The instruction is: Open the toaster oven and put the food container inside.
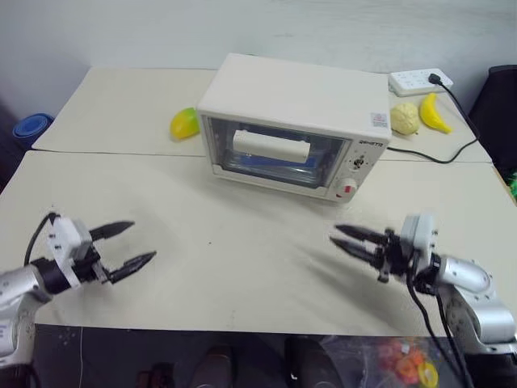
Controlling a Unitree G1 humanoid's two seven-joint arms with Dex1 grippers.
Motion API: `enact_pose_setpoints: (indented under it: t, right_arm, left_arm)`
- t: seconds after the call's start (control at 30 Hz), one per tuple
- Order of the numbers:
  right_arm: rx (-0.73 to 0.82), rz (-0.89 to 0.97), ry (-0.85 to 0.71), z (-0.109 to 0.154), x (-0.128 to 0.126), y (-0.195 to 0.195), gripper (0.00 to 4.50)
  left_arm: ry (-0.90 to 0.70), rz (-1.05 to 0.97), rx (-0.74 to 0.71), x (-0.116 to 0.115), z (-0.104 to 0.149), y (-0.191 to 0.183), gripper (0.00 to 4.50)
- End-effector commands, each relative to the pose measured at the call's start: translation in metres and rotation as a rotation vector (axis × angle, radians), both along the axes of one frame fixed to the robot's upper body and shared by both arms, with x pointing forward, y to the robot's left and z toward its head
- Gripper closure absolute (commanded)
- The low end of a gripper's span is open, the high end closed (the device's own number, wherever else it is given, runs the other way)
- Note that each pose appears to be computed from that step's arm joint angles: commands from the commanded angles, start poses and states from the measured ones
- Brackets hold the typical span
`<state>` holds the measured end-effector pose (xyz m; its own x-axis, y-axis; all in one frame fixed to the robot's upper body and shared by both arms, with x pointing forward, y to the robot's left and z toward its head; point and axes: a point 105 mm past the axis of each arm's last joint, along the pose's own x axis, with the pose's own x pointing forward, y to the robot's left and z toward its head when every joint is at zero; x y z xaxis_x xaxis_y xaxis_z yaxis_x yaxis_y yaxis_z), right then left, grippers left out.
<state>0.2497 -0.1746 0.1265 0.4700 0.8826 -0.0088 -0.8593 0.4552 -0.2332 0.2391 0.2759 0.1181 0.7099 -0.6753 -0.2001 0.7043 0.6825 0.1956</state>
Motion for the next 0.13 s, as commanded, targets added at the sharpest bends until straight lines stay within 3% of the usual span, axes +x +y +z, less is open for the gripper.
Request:
enact_pose_setpoints:
  t: [0.03, 0.13]
  right_arm:
    - [-0.08, -0.016, -0.076, -0.0013, -0.0096, -0.019, 1.89]
    - [-0.122, -0.022, -0.092, -0.0105, -0.0148, -0.0263, 0.89]
  left_arm:
    - [-0.063, 0.022, 0.041, -0.0085, -0.0031, -0.004, 0.0]
    - [-0.089, 0.033, 0.048, -0.013, -0.0082, -0.0074, 0.0]
